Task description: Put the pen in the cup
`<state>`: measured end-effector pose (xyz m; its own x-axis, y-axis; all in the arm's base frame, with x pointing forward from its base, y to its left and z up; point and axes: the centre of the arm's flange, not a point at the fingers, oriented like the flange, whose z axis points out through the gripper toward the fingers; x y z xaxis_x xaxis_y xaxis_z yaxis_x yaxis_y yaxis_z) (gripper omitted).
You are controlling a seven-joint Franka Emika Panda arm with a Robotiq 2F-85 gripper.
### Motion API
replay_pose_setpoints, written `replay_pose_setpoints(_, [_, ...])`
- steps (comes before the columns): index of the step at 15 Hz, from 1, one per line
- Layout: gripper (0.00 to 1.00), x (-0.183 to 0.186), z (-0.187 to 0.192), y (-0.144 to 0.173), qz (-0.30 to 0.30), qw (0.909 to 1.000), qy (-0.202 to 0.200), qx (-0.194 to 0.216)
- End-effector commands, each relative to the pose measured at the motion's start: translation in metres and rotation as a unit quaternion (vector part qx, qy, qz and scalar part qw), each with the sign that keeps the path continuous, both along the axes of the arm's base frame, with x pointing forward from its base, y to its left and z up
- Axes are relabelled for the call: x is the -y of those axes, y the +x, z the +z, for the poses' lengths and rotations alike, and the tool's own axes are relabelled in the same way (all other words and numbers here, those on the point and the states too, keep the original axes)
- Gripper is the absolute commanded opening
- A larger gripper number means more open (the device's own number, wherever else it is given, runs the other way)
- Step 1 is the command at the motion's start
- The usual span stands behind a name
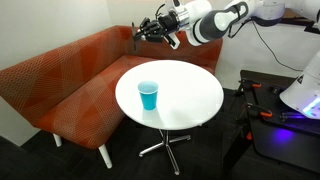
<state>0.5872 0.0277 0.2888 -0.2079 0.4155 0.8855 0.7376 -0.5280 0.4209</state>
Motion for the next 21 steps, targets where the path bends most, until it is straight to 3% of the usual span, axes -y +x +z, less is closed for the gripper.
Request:
replay_pose_setpoints(1, [0.03,0.001,0.004,-0.01,0.004,0.9952,0.097,0.009])
replay_pose_setpoints(6, [0.03,-0.016,0.016,-0.02,0.005,0.9881,0.153,0.016])
replay_pose_setpoints(11, [0.03,-0.018,0.031,-0.021,0.008,0.984,0.178,0.005])
replay_pose_setpoints(19, [0.03,-0.017,0.035,-0.019,0.001,0.982,0.188,-0.022])
replay_pose_setpoints(21, [0.03,-0.012,0.032,-0.014,-0.03,0.9815,0.181,-0.056])
